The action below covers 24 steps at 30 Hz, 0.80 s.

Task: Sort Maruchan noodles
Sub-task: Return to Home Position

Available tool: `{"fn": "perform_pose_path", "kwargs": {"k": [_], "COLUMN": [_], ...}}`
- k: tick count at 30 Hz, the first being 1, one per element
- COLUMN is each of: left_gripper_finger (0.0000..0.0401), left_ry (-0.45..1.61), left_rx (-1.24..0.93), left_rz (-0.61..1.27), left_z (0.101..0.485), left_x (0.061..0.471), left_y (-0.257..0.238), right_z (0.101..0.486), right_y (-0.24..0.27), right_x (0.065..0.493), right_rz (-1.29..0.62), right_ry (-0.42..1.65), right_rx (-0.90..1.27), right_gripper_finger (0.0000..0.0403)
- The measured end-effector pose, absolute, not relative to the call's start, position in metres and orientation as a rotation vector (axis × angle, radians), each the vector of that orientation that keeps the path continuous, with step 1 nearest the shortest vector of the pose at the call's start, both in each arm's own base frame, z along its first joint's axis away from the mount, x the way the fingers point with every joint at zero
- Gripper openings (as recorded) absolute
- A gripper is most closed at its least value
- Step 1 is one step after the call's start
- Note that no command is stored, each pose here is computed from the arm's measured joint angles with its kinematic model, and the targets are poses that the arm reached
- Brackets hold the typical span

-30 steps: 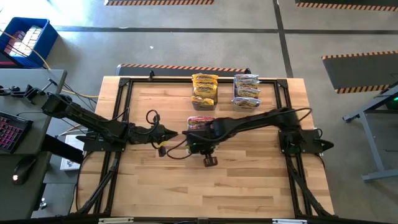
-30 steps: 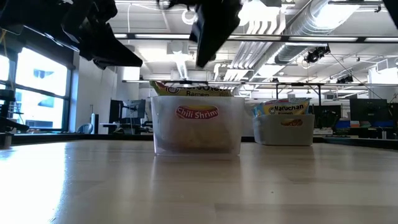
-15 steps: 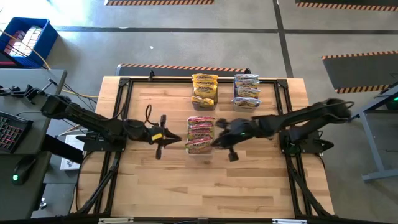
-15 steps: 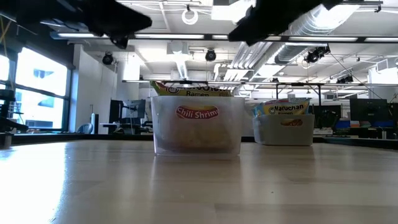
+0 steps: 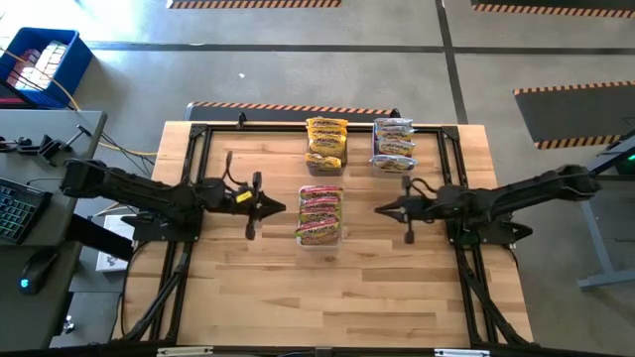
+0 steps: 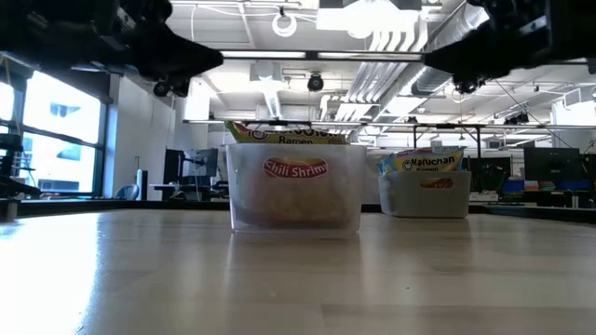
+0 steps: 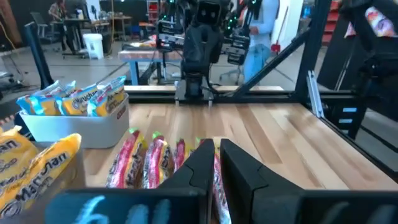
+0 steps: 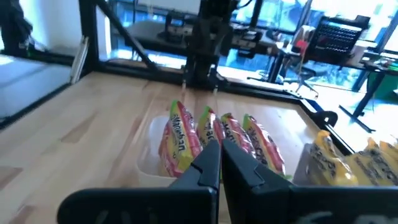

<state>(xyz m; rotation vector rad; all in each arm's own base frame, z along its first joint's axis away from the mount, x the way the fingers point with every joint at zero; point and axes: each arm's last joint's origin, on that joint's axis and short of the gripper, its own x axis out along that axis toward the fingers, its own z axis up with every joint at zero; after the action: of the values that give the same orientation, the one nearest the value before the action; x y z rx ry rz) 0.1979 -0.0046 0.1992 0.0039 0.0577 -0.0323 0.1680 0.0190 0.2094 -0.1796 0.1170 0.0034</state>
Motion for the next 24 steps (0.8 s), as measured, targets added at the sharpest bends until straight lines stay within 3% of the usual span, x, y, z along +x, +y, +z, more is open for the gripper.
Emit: {"fn": "perform_pose_path", "kwargs": {"k": [13,24], "left_gripper_finger": [0.0019,0.0019], "left_ry": [-0.074,-0.030], "left_rx": [0.003,-0.021], "left_rz": [0.033,0.024], "left_z": [0.193,0.192], "left_x": [0.151,0.129], "left_y": [0.009,0.009], "right_z": [0.186,0.182], "right_y": [0.011,0.009], "right_x": [0.110,0.097], "right_rz": [-0.016,-0.017], "right_ry": [-0.149,-0.161], "right_rx": [-0.144,-0.135], "right_gripper_finger": [0.0000,0.0000]}}
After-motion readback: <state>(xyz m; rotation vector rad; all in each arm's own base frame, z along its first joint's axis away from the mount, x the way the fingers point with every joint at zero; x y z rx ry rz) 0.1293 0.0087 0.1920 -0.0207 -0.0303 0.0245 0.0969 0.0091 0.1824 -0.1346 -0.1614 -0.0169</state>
